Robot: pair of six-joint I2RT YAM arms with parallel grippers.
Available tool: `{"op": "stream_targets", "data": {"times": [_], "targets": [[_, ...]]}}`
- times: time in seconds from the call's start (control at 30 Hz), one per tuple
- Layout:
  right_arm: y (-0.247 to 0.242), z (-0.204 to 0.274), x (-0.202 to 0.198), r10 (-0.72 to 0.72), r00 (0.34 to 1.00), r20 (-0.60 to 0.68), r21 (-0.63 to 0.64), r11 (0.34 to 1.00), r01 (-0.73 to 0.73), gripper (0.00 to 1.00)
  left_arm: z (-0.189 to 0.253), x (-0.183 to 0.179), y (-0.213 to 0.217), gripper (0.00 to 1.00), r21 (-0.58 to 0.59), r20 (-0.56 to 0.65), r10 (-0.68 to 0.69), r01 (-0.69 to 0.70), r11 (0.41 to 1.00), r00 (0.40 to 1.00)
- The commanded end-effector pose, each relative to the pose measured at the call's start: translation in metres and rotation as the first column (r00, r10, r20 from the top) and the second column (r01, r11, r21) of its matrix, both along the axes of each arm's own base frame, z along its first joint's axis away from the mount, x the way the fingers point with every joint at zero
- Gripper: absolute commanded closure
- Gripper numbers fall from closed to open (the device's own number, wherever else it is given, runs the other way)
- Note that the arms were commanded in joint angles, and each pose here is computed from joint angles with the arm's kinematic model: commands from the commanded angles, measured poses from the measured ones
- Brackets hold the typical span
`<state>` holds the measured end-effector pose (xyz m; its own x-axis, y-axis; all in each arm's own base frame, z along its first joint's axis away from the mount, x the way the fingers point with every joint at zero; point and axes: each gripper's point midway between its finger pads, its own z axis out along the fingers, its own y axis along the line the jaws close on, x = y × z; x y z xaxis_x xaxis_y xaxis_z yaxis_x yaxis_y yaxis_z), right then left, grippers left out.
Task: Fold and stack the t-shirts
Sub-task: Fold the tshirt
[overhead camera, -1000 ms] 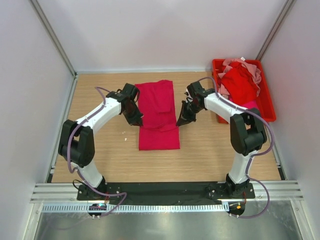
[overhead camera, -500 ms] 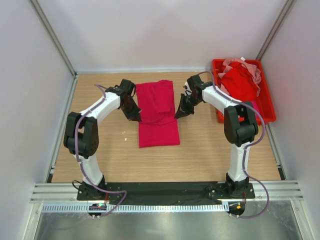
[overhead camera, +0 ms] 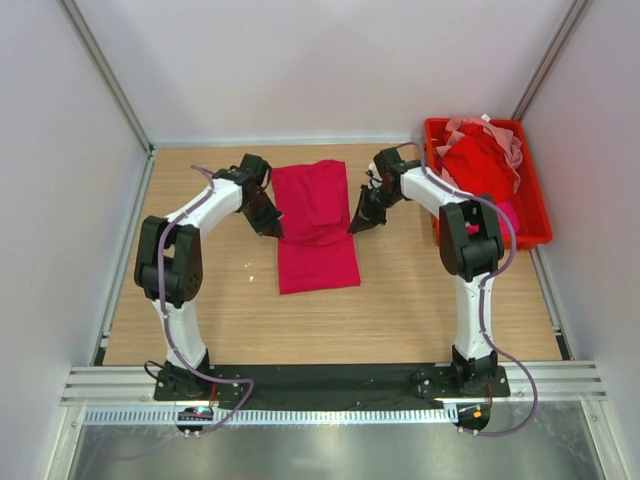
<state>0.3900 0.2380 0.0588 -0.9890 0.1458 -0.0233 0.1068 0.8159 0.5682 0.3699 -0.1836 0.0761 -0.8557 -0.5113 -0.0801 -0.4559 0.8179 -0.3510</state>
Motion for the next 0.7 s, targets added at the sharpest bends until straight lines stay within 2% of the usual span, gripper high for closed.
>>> {"op": "stream_targets", "data": {"times": [0.0, 0.13, 0.3, 0.37, 0.4, 0.43, 0.47, 0.53, 0.6, 0.63, 0.67], "targets": [[0.005, 0.013, 0.013, 0.010, 0.999, 0.040, 0.034, 0.999, -0.011, 0.99, 0.008, 0.017, -0.002, 1.00, -0.024, 0.041, -0.009, 0.010, 1.000, 0.999], [0.006, 0.012, 0.021, 0.002, 0.999, 0.043, 0.041, 0.999, -0.004, 0.99, 0.005, 0.026, -0.001, 1.00, -0.025, 0.047, -0.004, 0.005, 1.000, 0.999], [0.006, 0.007, 0.034, -0.028, 0.999, 0.039, 0.057, 0.998, 0.026, 0.93, -0.006, 0.037, 0.000, 0.99, -0.020, 0.039, 0.006, -0.005, 1.000, 0.999], [0.005, 0.006, 0.040, -0.039, 0.998, 0.046, 0.059, 0.998, 0.036, 0.90, -0.007, 0.043, 0.002, 0.93, -0.021, 0.043, 0.014, -0.013, 1.000, 0.999], [0.004, 0.006, 0.046, -0.047, 0.998, 0.047, 0.061, 0.997, 0.044, 0.86, -0.009, 0.043, 0.003, 0.89, -0.015, 0.037, 0.017, -0.016, 1.000, 0.999], [0.002, 0.007, 0.048, -0.055, 0.997, 0.047, 0.056, 0.997, 0.052, 0.82, -0.009, 0.047, 0.010, 0.75, -0.002, 0.044, 0.027, -0.027, 1.000, 0.999], [0.000, 0.008, 0.050, -0.062, 0.997, 0.046, 0.049, 0.997, 0.059, 0.77, -0.007, 0.050, 0.012, 0.68, 0.003, 0.048, 0.032, -0.033, 0.999, 0.998], [-0.008, 0.016, 0.053, -0.062, 0.997, 0.051, 0.022, 0.998, 0.061, 0.65, 0.001, 0.054, 0.020, 0.61, 0.015, 0.067, 0.025, -0.026, 1.000, 0.997], [-0.020, 0.029, 0.059, -0.047, 0.992, 0.117, -0.081, 0.995, 0.056, 0.53, 0.015, 0.054, 0.030, 0.55, 0.060, 0.084, 0.022, -0.027, 0.998, 0.996], [-0.025, 0.037, 0.050, -0.007, 0.992, 0.123, -0.135, 0.991, 0.024, 0.42, 0.028, 0.052, 0.034, 0.49, 0.074, 0.113, 0.011, -0.019, 0.997, 0.994], [-0.026, 0.044, 0.047, 0.011, 0.990, 0.143, -0.168, 0.986, 0.013, 0.40, 0.037, 0.051, 0.038, 0.47, 0.081, 0.132, 0.009, -0.020, 0.997, 0.991]]}}
